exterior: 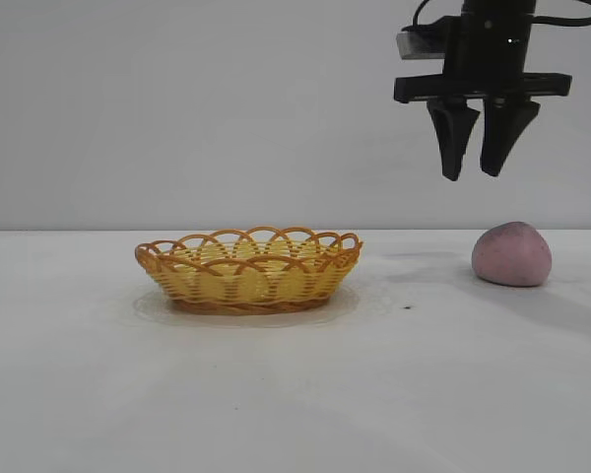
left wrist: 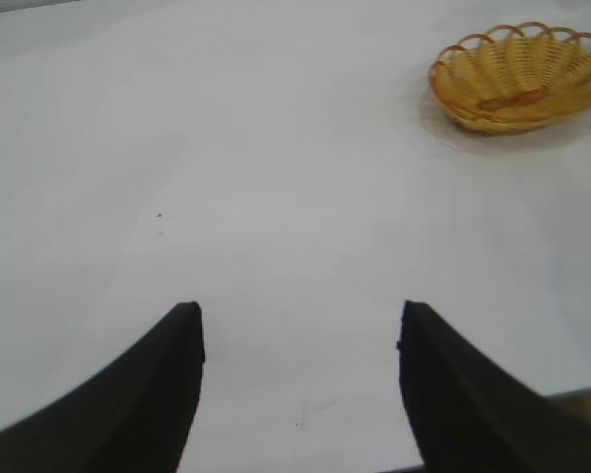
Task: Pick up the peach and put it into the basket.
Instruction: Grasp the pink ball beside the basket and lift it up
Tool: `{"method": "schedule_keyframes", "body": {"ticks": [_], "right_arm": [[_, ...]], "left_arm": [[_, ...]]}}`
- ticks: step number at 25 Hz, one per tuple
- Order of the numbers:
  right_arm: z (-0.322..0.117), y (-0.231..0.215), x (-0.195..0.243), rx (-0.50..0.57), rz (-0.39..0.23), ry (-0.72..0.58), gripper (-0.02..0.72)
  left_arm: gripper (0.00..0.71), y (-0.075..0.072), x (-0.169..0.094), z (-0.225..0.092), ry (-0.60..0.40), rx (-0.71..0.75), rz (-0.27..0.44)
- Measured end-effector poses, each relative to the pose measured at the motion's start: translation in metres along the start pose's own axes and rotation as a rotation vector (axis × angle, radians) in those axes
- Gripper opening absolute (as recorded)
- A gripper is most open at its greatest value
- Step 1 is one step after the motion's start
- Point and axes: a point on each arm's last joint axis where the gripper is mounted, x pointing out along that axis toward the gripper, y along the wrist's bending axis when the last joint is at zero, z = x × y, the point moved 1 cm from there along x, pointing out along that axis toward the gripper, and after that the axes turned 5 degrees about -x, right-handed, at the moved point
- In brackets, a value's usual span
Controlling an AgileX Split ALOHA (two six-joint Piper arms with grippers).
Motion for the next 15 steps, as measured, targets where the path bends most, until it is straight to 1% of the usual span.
{"method": "schedule_keyframes", "body": {"ticks": [2, 5, 7, 9, 10, 11, 12, 13, 15], "right_arm": [[-0.005, -0.005, 0.013, 0.010, -0.002, 0.062, 0.335], [-0.012, -0.008, 0.038, 0.015, 0.001, 0.152, 0.335], [-0.015, -0.008, 0.056, -0.006, -0.002, 0.188, 0.231], [-0.012, -0.008, 0.059, -0.021, -0.009, 0.165, 0.097], [-0.008, -0.004, 0.052, -0.030, -0.013, 0.126, 0.062], [-0.004, 0.002, 0.043, -0.046, -0.013, 0.087, 0.043], [0.000, 0.012, 0.033, -0.068, -0.010, 0.054, 0.000], [0.002, 0.021, 0.019, -0.089, -0.008, 0.020, 0.000], [0.008, 0.054, -0.013, -0.148, 0.024, -0.082, 0.000]], "left_arm": [[0.425, 0.000, 0.000, 0.000, -0.001, -0.018, 0.031], [0.425, 0.000, 0.000, 0.000, -0.002, -0.020, 0.035], [0.425, 0.000, 0.000, 0.000, -0.002, -0.022, 0.037], [0.425, 0.000, 0.000, 0.000, -0.002, -0.022, 0.037], [0.425, 0.000, 0.000, 0.000, -0.002, -0.022, 0.037], [0.425, 0.000, 0.000, 0.000, -0.002, -0.022, 0.037], [0.425, 0.000, 0.000, 0.000, -0.002, -0.022, 0.037], [0.425, 0.000, 0.000, 0.000, -0.002, -0.022, 0.037], [0.425, 0.000, 0.000, 0.000, -0.002, -0.022, 0.037]]}}
